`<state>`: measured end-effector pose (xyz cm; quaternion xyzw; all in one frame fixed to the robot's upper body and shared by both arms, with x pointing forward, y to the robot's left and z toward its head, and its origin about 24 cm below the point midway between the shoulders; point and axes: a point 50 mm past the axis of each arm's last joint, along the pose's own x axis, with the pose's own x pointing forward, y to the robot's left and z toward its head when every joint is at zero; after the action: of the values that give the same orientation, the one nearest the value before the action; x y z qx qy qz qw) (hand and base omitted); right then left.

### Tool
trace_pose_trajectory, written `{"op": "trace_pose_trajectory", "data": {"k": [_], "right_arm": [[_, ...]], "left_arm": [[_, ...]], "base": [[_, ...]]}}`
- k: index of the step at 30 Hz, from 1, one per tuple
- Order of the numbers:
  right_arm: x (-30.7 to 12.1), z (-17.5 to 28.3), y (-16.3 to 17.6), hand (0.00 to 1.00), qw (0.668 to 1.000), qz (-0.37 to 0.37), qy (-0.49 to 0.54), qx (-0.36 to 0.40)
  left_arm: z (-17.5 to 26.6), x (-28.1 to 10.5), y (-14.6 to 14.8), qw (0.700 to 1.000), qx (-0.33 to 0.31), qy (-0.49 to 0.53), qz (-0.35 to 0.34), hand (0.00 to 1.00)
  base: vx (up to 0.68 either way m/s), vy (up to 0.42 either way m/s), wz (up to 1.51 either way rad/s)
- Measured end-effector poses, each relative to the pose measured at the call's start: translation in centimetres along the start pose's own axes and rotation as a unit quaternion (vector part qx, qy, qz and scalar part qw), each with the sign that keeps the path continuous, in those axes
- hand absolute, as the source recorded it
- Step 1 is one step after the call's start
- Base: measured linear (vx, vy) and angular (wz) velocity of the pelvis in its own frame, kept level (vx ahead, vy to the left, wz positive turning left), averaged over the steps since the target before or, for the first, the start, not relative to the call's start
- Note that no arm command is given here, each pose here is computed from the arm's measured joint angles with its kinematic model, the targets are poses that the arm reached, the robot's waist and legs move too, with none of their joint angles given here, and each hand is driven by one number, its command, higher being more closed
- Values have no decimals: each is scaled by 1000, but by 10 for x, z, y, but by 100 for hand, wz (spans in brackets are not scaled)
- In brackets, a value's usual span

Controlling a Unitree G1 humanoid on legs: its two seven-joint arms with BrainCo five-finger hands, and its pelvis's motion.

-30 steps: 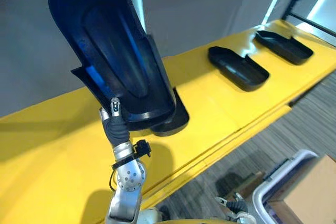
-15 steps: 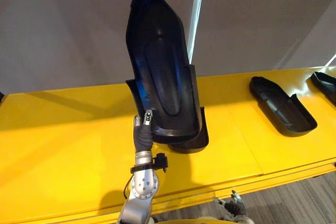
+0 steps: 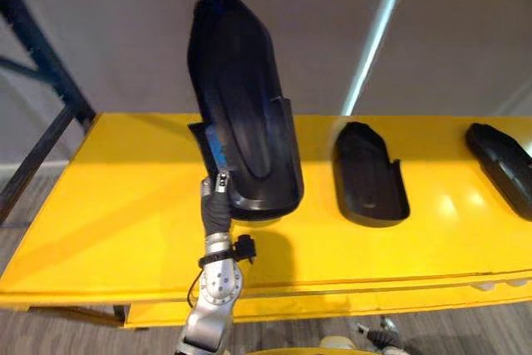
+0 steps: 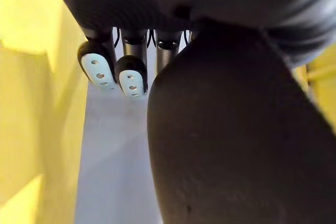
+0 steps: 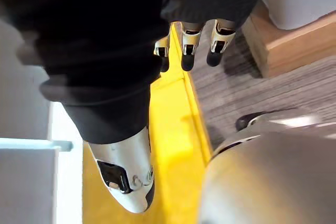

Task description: Walk over and take plastic housings, then place them on the shelf

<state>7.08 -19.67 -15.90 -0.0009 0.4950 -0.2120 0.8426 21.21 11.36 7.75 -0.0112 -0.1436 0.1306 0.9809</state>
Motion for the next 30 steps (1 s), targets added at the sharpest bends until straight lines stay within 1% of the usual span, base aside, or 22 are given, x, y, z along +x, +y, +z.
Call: {"op": "trace_pose_trajectory", "data": {"k": [4, 5, 7, 9, 12, 15, 17, 19, 26, 29, 30], "right_arm": [[7, 14, -1, 0, 1000, 2, -10, -17], [8, 17, -3, 0, 1000, 2, -17, -23], [6, 13, -3, 0, 1000, 2, -12, -22], [3, 4, -5, 0, 1000, 1, 0, -21], [2, 3, -7, 0, 1000, -2, -4, -13], [1, 3, -7, 0, 1000, -3, -6, -12], [1, 6, -5, 0, 1000, 0, -14, -9], [1, 12, -1, 0, 1000, 4, -26, -3], [-1, 8, 0, 0, 1000, 6, -19, 2], [-1, 6, 1, 0, 1000, 14, -16, -2], [-1, 6, 1, 0, 1000, 15, -16, -6]], "left_arm": [[-3, 3, 7, 1000, 18, -1, 3, 100], [-10, 3, 11, 999, 28, 12, 8, 100], [-18, 0, 7, 999, 32, 30, 1, 100], [-17, -3, -2, 999, 30, 27, -29, 100], [-16, -6, -13, 997, 27, 32, -58, 100], [-14, -7, -17, 996, 32, 27, -73, 100], [-12, -6, -14, 997, 30, 23, -67, 100], [-11, -2, -5, 998, 34, 20, -47, 100], [-15, 2, 5, 997, 50, 31, -41, 100], [-27, 10, 19, 994, 87, 54, -25, 100], [-33, 13, 29, 992, 104, 67, -13, 100]], "base": [[-181, 258, -63], [-240, 258, -54], [-98, 142, -33], [-12, 53, -1], [-4, -9, 21], [43, -48, 20], [41, -66, -14], [36, -61, -32], [-5, 15, -12], [-48, 38, -3], [-67, 25, 0]]}}
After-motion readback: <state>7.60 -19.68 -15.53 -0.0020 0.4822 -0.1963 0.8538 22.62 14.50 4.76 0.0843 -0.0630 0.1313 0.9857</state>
